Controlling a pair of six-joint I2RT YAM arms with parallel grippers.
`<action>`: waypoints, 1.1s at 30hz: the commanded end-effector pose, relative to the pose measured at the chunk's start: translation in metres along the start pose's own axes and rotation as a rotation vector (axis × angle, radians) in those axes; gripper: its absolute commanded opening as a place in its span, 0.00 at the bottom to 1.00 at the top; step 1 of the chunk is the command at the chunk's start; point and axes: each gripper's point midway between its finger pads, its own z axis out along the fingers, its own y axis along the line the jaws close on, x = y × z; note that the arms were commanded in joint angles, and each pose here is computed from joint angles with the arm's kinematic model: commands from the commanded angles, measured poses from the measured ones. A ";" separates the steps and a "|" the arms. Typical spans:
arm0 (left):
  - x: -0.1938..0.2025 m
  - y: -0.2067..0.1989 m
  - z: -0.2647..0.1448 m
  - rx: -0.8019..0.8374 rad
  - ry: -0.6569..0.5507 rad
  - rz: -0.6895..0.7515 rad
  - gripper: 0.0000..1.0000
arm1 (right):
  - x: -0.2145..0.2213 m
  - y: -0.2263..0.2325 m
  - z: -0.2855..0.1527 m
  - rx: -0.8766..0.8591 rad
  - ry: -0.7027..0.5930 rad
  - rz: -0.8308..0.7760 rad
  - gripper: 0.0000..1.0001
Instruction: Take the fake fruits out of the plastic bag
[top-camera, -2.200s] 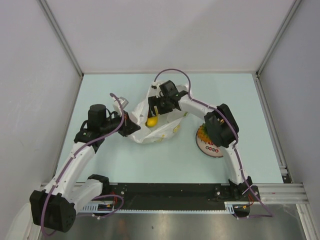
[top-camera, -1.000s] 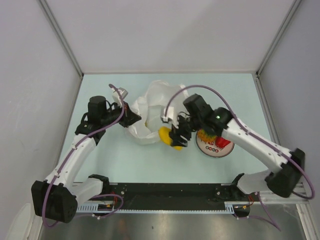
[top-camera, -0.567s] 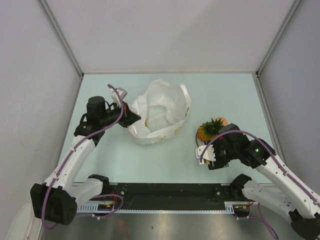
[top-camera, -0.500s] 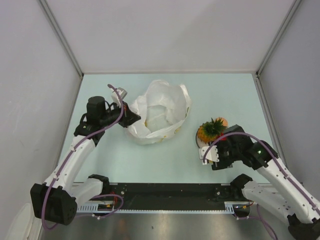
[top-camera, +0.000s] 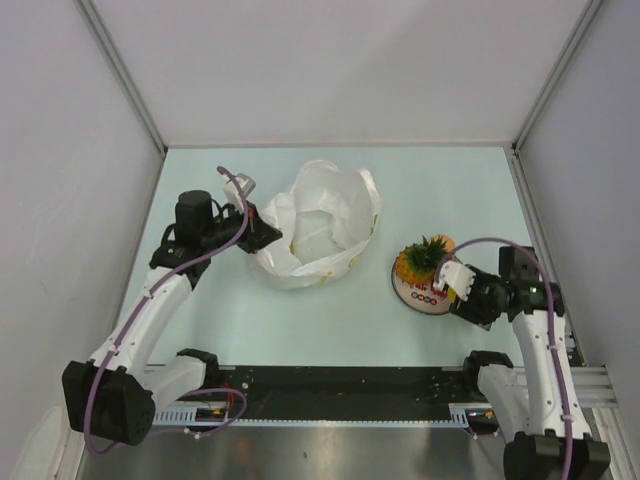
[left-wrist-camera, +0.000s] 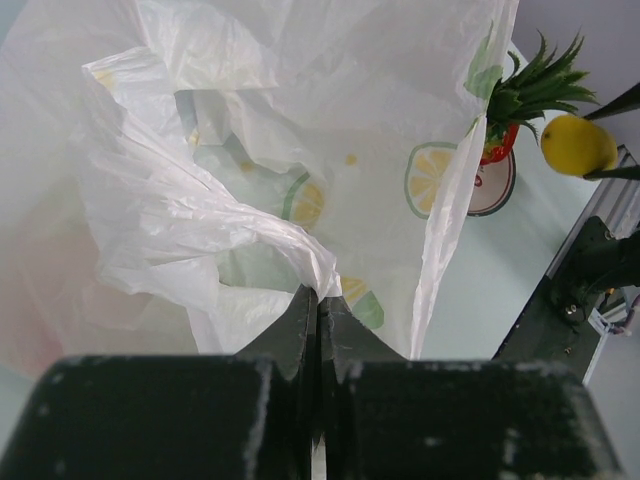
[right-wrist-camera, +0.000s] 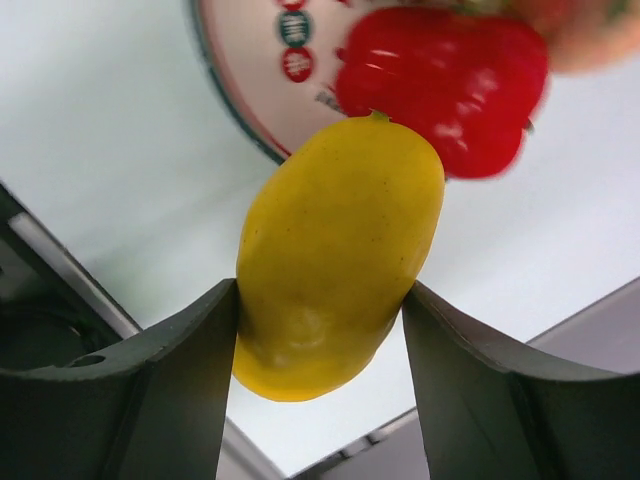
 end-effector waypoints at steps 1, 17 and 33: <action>-0.013 -0.003 -0.001 0.006 -0.020 0.035 0.00 | -0.015 -0.047 -0.018 0.142 -0.104 0.403 0.36; -0.001 0.012 0.013 -0.017 0.059 0.008 0.00 | -0.074 -0.121 -0.041 0.385 -0.365 1.187 0.37; 0.002 0.037 0.026 -0.074 0.134 0.046 0.00 | -0.045 -0.088 -0.004 0.305 -0.220 1.545 0.29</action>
